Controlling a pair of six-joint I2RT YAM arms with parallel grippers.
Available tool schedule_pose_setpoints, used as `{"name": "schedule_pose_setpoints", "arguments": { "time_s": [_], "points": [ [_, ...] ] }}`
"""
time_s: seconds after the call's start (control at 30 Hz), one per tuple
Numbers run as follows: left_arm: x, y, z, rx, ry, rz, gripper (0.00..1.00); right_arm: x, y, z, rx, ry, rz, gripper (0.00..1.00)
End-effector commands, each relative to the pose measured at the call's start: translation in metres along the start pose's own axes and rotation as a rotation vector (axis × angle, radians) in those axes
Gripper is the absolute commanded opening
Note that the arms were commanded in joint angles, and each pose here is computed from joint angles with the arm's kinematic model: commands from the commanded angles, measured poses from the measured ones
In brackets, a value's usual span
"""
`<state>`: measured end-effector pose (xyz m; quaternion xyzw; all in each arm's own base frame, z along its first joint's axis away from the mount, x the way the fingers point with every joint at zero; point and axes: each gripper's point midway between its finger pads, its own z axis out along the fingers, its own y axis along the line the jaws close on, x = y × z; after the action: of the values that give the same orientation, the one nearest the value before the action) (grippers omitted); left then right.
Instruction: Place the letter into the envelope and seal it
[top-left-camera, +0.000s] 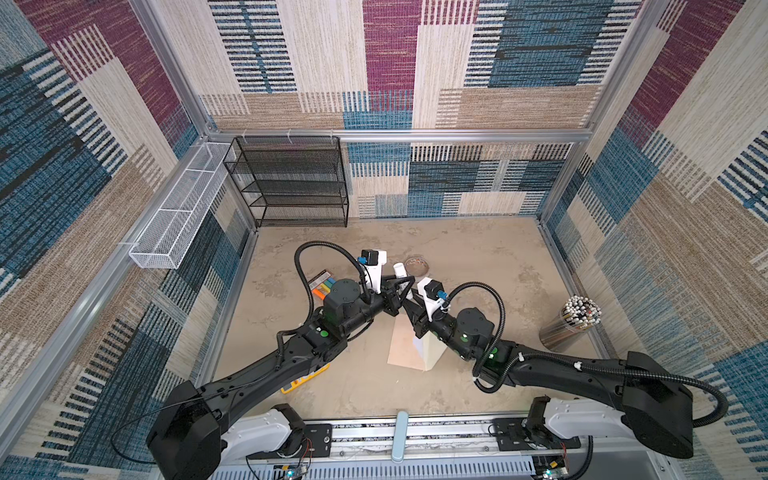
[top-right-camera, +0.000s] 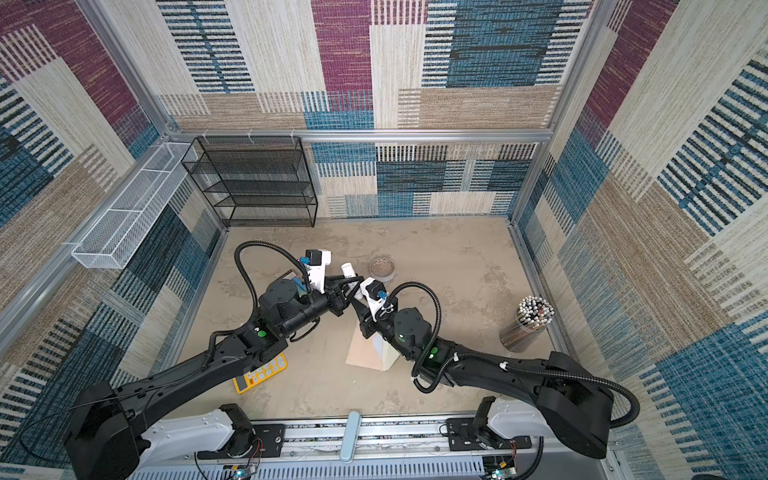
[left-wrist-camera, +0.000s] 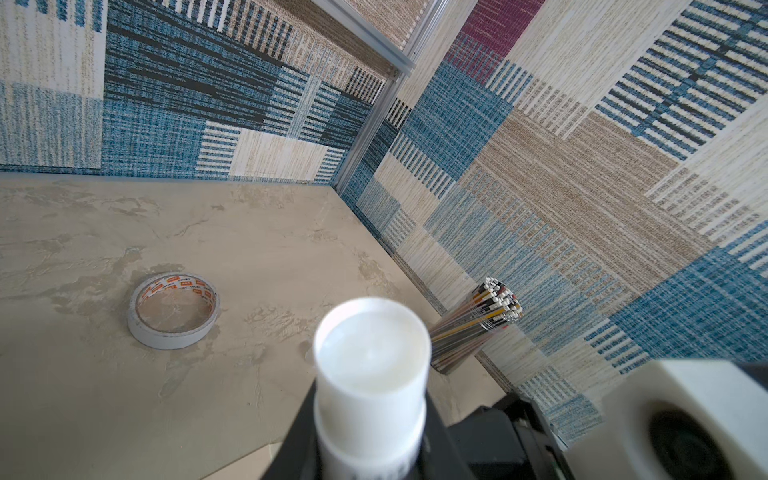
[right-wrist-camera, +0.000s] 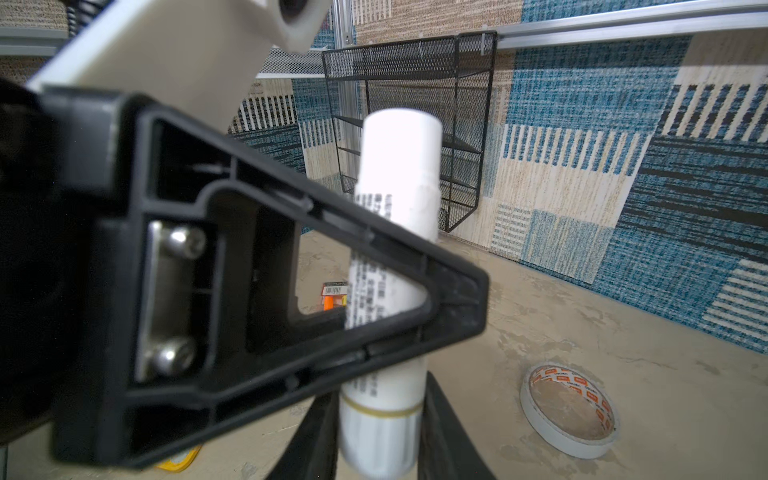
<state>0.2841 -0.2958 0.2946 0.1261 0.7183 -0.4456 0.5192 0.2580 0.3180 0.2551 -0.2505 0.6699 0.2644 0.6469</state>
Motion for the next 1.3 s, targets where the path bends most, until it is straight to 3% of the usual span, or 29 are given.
{"name": "schedule_pose_setpoints", "arguments": {
  "time_s": [0.0,0.23,0.33,0.5,0.8,1.13,1.27],
  "points": [
    [-0.004,-0.003,0.001,0.013,-0.014,-0.006,0.03,-0.010,0.000,0.001,0.003,-0.032,0.004,0.25],
    [0.003,-0.003,0.005,0.045,0.025,-0.033,0.02,-0.016,0.006,-0.001,-0.029,-0.036,0.003,0.14],
    [0.010,-0.001,0.004,0.072,0.059,-0.059,0.02,-0.022,0.009,-0.005,-0.053,-0.042,0.004,0.14],
    [0.015,0.008,-0.002,0.051,0.058,-0.070,0.03,-0.020,0.009,-0.006,-0.052,-0.022,0.007,0.39],
    [0.005,0.008,-0.004,0.043,0.019,-0.053,0.03,-0.012,0.021,0.000,-0.103,0.004,0.014,0.45],
    [0.003,0.006,-0.003,0.052,0.012,-0.056,0.02,-0.011,0.015,0.005,-0.056,0.005,0.014,0.26],
    [0.005,0.005,-0.002,0.062,0.018,-0.061,0.02,-0.009,0.014,0.008,-0.049,0.013,0.014,0.26]
  ]
}}
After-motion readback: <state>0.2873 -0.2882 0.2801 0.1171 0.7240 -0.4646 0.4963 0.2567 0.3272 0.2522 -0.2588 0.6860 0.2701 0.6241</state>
